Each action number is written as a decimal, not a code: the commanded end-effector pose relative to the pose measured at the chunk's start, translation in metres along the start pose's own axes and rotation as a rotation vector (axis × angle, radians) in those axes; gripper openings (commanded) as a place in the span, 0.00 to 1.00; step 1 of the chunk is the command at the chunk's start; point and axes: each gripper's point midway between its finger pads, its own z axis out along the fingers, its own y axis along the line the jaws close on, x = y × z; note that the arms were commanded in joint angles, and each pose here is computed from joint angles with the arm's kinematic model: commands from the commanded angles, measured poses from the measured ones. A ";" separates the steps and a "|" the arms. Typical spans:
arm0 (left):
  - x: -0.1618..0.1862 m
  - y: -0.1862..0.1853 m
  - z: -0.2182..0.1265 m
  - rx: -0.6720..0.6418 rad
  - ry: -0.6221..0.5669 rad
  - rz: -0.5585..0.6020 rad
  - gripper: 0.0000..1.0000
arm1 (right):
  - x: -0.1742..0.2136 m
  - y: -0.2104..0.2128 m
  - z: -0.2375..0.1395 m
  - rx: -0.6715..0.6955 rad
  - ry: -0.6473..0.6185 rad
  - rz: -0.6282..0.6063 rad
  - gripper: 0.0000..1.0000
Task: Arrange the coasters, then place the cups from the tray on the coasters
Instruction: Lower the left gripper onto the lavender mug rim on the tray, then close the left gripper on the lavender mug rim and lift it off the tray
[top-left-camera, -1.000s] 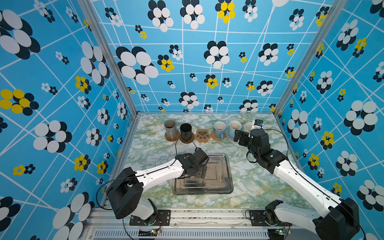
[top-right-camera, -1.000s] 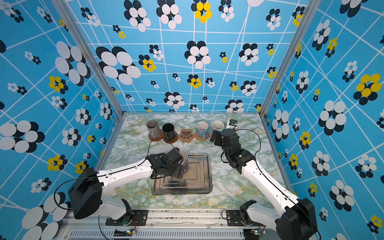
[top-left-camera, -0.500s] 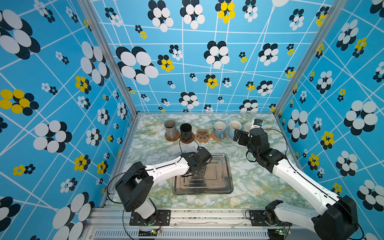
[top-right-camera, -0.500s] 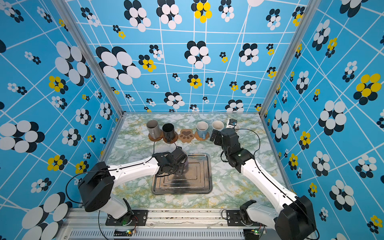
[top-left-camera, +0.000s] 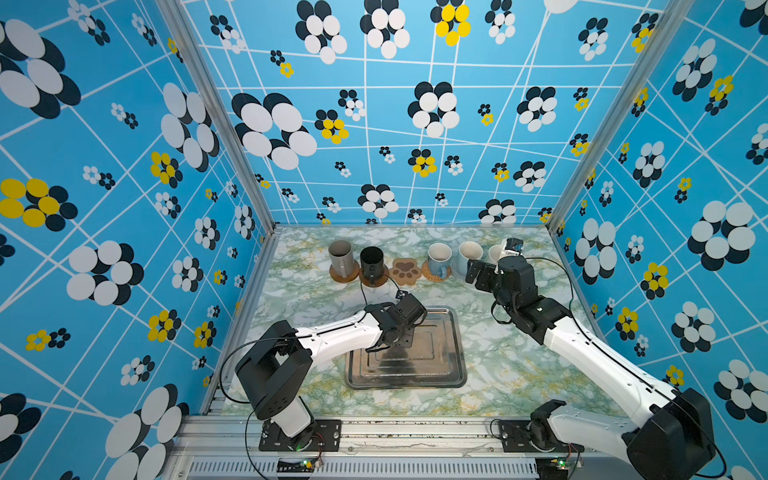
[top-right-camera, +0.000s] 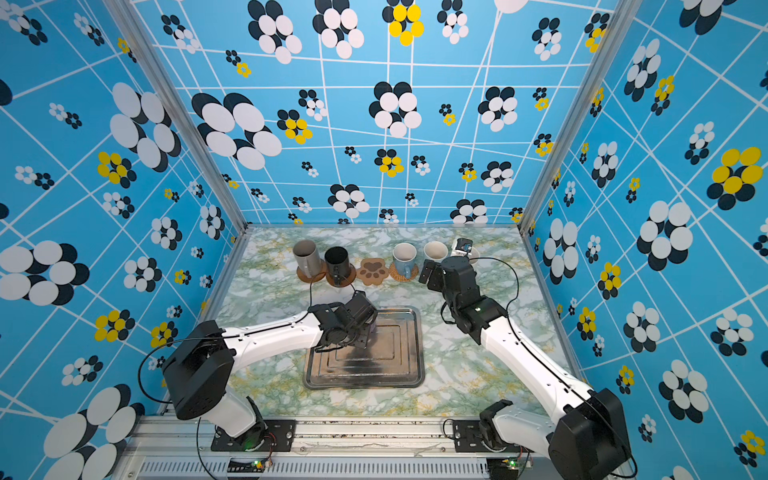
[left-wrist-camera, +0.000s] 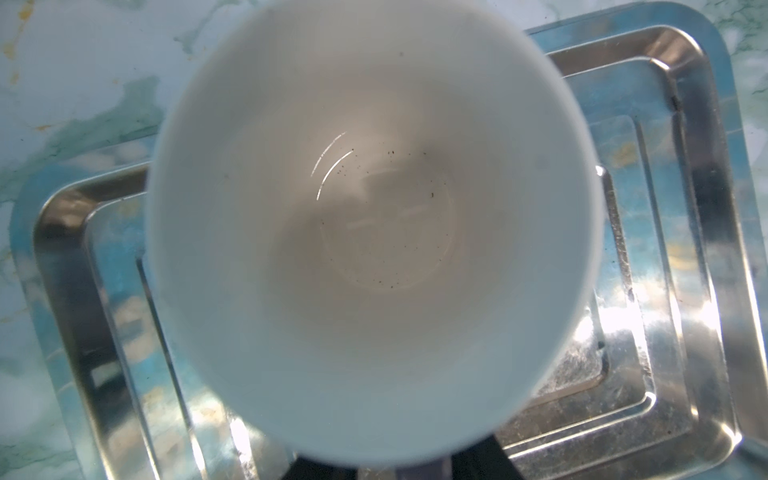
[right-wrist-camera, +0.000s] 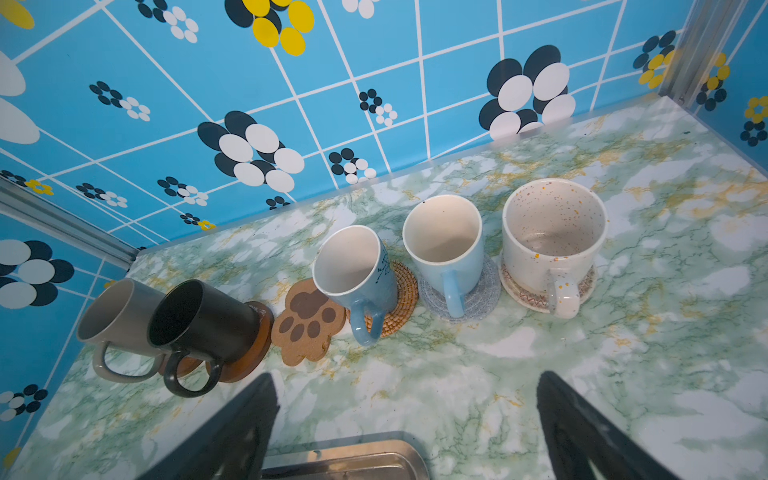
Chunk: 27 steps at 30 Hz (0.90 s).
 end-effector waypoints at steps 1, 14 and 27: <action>-0.009 -0.003 0.000 -0.013 -0.026 0.005 0.33 | -0.003 0.001 0.003 -0.009 -0.012 0.012 0.99; -0.014 -0.005 0.005 -0.010 -0.039 0.000 0.28 | -0.004 0.000 0.001 -0.011 -0.022 0.023 0.99; -0.014 -0.004 0.008 -0.009 -0.039 -0.009 0.23 | -0.004 0.001 0.000 -0.022 -0.022 0.024 0.99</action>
